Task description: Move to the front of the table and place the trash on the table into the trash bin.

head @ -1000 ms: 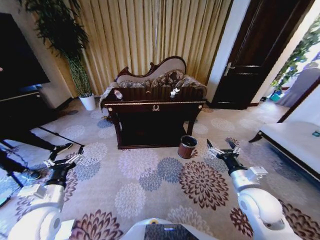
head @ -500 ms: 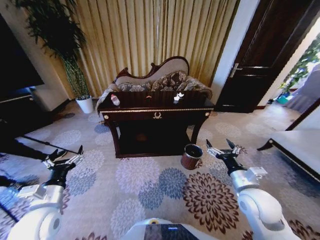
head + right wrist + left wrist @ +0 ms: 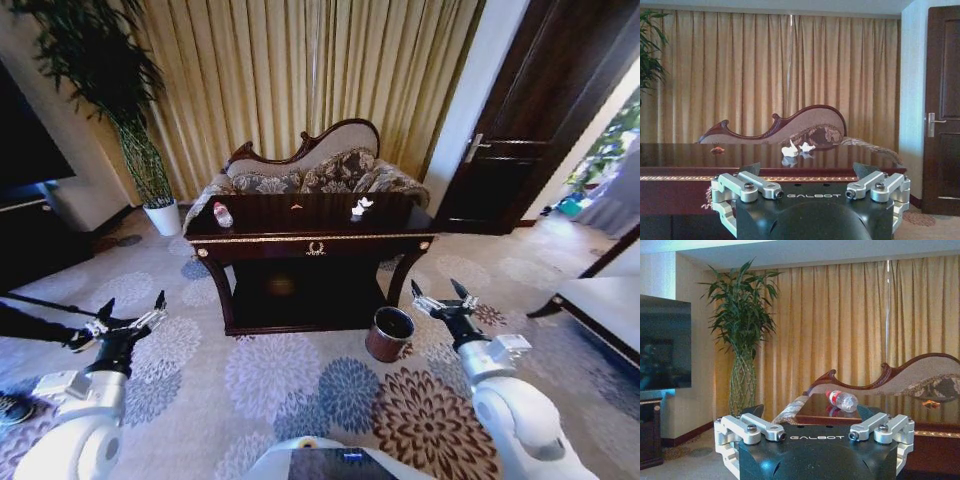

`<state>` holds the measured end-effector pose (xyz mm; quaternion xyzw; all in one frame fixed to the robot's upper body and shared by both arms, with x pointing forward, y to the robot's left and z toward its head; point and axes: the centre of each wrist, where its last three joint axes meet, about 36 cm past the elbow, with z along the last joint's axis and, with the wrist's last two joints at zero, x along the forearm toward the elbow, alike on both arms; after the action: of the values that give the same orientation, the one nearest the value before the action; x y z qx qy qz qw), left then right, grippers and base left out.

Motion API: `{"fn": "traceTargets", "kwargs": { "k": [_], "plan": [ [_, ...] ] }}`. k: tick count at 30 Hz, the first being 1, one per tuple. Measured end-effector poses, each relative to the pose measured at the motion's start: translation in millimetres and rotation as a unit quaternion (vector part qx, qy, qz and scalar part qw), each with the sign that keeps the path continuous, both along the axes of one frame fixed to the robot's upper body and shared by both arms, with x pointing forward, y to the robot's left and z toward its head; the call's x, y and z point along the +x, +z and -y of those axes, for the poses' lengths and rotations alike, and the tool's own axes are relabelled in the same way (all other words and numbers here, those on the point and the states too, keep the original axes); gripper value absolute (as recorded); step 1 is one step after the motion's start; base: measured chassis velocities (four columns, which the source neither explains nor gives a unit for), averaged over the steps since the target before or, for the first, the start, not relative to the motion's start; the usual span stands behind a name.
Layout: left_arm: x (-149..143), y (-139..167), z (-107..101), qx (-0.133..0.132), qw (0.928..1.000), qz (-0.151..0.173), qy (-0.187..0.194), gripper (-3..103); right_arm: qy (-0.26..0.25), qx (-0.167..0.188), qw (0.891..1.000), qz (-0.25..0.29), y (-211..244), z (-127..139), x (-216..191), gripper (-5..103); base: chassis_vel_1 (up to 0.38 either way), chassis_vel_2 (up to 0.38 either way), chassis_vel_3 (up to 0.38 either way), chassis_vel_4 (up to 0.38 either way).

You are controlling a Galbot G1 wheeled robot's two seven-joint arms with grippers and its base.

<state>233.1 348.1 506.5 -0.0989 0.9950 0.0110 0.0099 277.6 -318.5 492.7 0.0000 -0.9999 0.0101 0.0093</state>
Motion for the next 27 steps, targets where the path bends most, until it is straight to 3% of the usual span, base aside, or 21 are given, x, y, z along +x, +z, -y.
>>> {"fn": "traceTargets", "kwargs": {
  "k": [27],
  "plan": [
    [-0.8, -6.4, -2.4, -0.002, 1.0, -0.009, 0.003, 100, 0.0, 0.001, 1.0, -0.006, -7.5, 1.7, 7.2, 100, -0.233, 0.225, 0.226, -0.231]
  ]
}}
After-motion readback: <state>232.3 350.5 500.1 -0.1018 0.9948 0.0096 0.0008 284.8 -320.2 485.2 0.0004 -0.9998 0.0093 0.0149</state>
